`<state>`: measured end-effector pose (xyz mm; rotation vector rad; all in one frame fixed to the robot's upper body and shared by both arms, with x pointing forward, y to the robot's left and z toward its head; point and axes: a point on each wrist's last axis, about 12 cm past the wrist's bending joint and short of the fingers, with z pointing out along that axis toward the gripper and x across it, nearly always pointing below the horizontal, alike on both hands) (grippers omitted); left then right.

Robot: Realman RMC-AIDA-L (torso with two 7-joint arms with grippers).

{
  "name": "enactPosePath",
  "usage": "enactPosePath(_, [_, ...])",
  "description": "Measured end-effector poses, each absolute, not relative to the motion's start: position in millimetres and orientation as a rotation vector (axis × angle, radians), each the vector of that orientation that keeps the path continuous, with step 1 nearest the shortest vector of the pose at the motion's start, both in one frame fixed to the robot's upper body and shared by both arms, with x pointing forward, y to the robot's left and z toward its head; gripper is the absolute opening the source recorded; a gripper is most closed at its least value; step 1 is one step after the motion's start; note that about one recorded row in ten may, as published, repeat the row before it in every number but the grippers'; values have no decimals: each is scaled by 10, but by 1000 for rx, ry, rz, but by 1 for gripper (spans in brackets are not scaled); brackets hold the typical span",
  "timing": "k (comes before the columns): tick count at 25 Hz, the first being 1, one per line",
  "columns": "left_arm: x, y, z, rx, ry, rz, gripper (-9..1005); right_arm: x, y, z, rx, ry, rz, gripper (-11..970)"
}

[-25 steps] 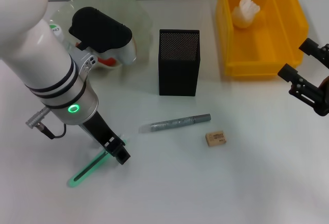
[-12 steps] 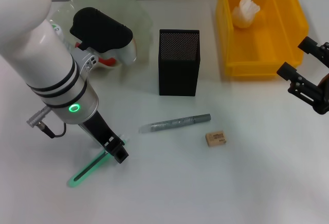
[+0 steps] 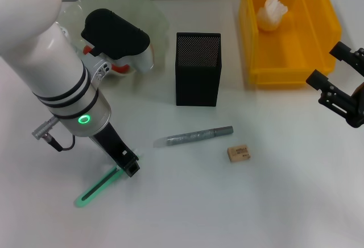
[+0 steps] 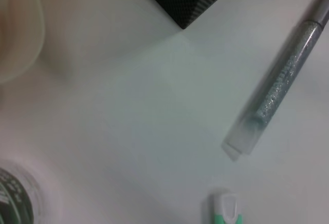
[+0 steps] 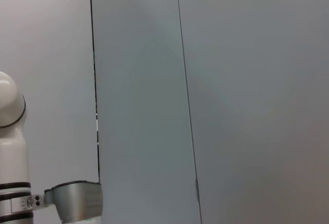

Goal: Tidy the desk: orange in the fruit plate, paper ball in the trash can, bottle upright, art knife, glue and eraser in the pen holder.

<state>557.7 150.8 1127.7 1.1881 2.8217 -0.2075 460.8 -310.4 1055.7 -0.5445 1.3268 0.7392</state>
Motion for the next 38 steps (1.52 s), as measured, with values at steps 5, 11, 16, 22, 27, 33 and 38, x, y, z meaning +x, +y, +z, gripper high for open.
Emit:
enactPosePath(5, [5573, 1502, 11270, 1195, 2819, -204, 398, 4603, -3101, 10554, -542, 1327, 740, 768])
enactPosePath(11, [5584, 1505, 11238, 1201, 2818, -200, 382, 4600, -3099, 10552, -541, 1328, 742, 768])
enactPosePath(16, [5583, 1484, 11225, 1221, 2807, -190, 369, 4589, -3102, 10550, -534, 1330, 750, 768])
enactPosePath(22, [5564, 1456, 11207, 1260, 2795, -173, 354, 4589, -3096, 10548, -532, 1331, 753, 768])
enactPosePath(27, [5562, 1453, 11205, 1263, 2795, -172, 302, 4585, -3097, 10547, -531, 1332, 753, 767])
enactPosePath(33, [5551, 1442, 11195, 1277, 2792, -162, 301, 4584, -3097, 10546, -531, 1332, 753, 767])
enactPosePath(38, [5560, 1450, 11194, 1277, 2790, -142, 299, 4584, -3097, 10546, -531, 1332, 753, 767])
